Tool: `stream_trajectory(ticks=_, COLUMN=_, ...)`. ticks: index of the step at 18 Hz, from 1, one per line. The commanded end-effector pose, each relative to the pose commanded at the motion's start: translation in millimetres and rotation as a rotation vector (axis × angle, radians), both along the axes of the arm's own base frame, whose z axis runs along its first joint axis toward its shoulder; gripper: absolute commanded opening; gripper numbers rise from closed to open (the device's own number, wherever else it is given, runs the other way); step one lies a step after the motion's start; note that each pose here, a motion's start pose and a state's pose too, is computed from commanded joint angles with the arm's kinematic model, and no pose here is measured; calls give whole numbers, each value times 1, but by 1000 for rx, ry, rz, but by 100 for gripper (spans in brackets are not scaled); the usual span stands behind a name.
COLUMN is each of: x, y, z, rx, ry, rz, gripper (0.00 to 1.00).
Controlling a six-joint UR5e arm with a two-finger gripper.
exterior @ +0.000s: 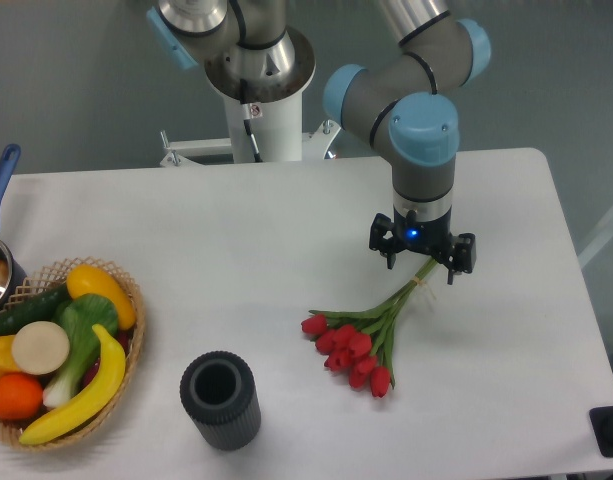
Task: Pick up the flowers from the table
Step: 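Lower the open gripper down onto the tulip stems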
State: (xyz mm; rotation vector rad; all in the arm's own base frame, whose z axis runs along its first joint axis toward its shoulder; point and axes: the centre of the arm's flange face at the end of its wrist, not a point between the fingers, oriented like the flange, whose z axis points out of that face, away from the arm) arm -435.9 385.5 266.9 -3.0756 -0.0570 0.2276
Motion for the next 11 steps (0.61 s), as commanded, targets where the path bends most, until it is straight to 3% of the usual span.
stream_trajectory(ticks=11, x=10, y=31, z=-61, rx=-40, ry=-71, rz=-72, gripper=100)
